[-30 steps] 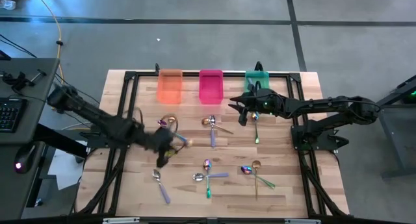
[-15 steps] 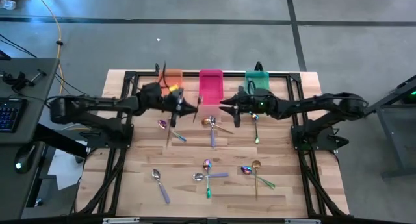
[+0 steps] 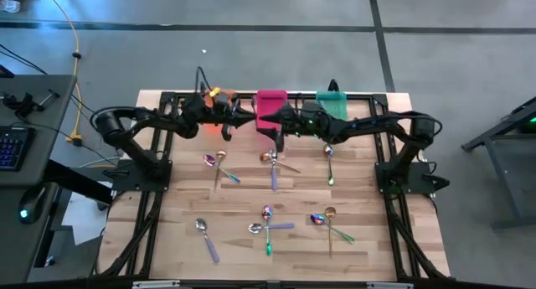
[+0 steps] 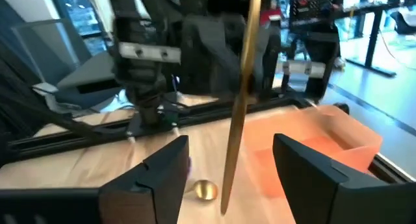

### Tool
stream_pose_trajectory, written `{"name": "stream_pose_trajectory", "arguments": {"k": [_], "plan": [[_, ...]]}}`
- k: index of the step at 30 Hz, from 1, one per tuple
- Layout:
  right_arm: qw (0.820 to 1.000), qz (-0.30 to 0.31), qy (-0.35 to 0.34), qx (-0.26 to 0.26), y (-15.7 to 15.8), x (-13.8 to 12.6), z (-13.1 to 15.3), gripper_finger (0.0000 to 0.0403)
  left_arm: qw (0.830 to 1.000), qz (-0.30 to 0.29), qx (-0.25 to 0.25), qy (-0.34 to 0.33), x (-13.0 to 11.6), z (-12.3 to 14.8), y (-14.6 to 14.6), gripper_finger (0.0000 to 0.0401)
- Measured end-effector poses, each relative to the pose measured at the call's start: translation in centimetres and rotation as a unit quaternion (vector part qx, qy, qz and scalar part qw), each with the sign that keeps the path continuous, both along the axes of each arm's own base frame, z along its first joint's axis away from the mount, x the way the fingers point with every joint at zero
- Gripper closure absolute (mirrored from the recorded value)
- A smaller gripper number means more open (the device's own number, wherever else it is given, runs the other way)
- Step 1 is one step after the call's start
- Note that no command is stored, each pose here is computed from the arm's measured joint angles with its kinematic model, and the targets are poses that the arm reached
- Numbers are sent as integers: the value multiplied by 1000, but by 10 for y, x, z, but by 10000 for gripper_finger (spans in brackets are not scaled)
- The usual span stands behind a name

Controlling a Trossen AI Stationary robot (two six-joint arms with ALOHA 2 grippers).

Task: Sort silverware by color (type)
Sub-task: Put the bottom left yellow spoon into the pink bin

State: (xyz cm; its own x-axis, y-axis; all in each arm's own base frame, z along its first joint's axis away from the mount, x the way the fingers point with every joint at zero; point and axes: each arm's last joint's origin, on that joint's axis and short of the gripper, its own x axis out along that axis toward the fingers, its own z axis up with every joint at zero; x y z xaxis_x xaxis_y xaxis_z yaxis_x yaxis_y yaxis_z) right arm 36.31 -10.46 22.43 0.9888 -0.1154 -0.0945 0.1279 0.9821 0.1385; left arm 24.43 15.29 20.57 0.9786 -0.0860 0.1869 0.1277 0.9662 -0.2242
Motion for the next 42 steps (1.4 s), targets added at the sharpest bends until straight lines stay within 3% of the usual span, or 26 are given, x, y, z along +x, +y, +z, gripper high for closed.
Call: {"name": "stream_pose_trajectory", "arguments": {"k": [7, 14, 16, 22, 30, 35, 42], "plan": [[1000, -20, 12, 4, -16, 20, 5, 236, 1000, -12, 2, -22, -5, -2, 9, 398], [1000, -8, 13, -14, -15, 23, 8, 371, 1000, -11, -1, -14, -3, -8, 10, 397], [1000, -9, 15, -18, -15, 23, 8, 393, 1000, -9, -1, -14, -3, -8, 10, 391], [999, -18, 34, -11, -21, 21, 4, 395, 1000, 5, 0, -17, -4, -7, 12, 345], [991, -103, 85, 2, -36, 13, -3, 400, 999, 44, 11, -8, -20, -12, 27, 308], [970, -166, 169, 56, -53, 11, 1, 401, 998, 61, 28, 10, -30, -23, 27, 312], [932, -223, 254, 129, -97, 18, -18, 401, 997, 66, 45, 22, -35, -31, 22, 320]]}}
